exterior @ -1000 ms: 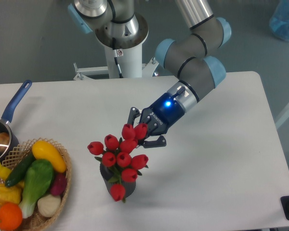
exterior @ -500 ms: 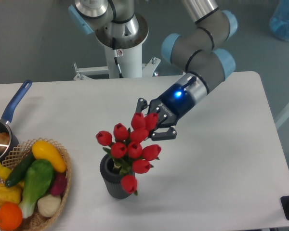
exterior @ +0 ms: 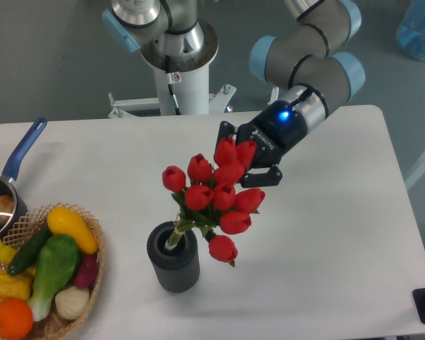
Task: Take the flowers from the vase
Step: 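Lift the gripped tulips up and out of the black vase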
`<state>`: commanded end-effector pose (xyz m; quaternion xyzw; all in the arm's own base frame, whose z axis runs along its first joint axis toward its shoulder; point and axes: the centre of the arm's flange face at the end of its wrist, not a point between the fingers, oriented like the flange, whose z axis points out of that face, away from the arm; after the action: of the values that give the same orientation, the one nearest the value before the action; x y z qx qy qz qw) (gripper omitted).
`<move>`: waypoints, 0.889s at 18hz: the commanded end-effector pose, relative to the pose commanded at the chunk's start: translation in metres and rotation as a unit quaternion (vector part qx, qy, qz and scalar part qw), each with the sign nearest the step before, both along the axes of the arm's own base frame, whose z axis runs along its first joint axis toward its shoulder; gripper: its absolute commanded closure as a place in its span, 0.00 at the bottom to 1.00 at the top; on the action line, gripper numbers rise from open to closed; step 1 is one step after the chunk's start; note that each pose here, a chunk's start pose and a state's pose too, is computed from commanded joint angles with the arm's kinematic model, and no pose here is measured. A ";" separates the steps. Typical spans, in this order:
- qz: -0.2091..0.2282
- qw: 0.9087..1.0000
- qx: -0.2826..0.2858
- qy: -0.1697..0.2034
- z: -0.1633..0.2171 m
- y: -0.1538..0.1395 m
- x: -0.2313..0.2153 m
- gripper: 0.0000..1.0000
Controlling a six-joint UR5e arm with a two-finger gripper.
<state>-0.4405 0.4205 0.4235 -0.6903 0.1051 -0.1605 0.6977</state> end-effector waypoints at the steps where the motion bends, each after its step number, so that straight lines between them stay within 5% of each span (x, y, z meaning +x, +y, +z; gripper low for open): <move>1: 0.002 1.000 0.001 0.001 0.007 -0.001 -0.003 1.00; 8: 0.013 0.999 0.022 -0.030 0.042 -0.023 -0.029 1.00; 16: 0.063 0.998 0.001 -0.015 0.042 -0.061 -0.057 1.00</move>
<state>-0.4980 0.3594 0.4657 -0.6925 0.0508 -0.1269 0.7084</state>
